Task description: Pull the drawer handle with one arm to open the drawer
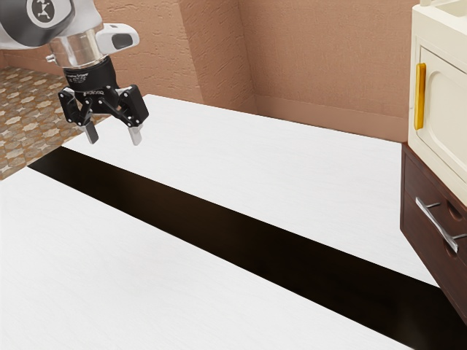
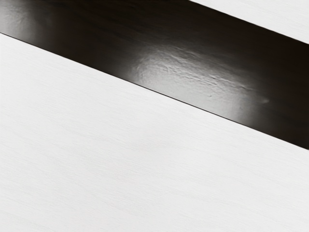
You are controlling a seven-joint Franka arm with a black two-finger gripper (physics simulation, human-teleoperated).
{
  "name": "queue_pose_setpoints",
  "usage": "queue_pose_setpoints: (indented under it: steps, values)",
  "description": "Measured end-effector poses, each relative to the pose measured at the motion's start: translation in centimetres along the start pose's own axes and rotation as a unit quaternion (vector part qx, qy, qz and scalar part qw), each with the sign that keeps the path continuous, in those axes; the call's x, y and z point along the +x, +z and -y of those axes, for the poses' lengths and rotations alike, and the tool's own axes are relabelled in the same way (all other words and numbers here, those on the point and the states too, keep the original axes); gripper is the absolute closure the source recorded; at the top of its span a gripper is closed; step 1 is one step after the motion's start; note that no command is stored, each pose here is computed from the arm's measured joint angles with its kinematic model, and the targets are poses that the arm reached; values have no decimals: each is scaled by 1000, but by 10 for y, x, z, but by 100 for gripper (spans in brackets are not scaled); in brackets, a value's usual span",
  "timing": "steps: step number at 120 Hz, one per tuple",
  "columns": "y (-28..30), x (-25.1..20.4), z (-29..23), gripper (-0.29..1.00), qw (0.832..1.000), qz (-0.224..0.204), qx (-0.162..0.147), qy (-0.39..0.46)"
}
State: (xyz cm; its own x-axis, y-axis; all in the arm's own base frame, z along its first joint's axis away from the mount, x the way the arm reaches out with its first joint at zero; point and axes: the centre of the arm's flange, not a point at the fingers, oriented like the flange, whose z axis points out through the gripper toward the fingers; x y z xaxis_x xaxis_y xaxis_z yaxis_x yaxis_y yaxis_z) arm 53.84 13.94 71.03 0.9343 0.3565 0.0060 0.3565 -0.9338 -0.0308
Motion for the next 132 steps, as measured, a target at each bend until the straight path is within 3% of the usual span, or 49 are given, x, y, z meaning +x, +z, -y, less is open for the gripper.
queue_pose_setpoints:
  steps: [21, 36, 50, 97, 115, 132]
  values:
    - [-3, -2, 0, 0, 1000, -3, -2, 1]
    - [-106, -61, 7, 0, 994, -102, -22, 7]
    - [-131, -84, 4, 0, 992, -125, -27, 15]
    - [-121, -76, -33, 0, 991, -122, -25, 48]
    - [-80, -61, -49, 0, 996, -74, -27, 47]
    - [-34, -116, -36, 0, 997, -43, -42, 42]
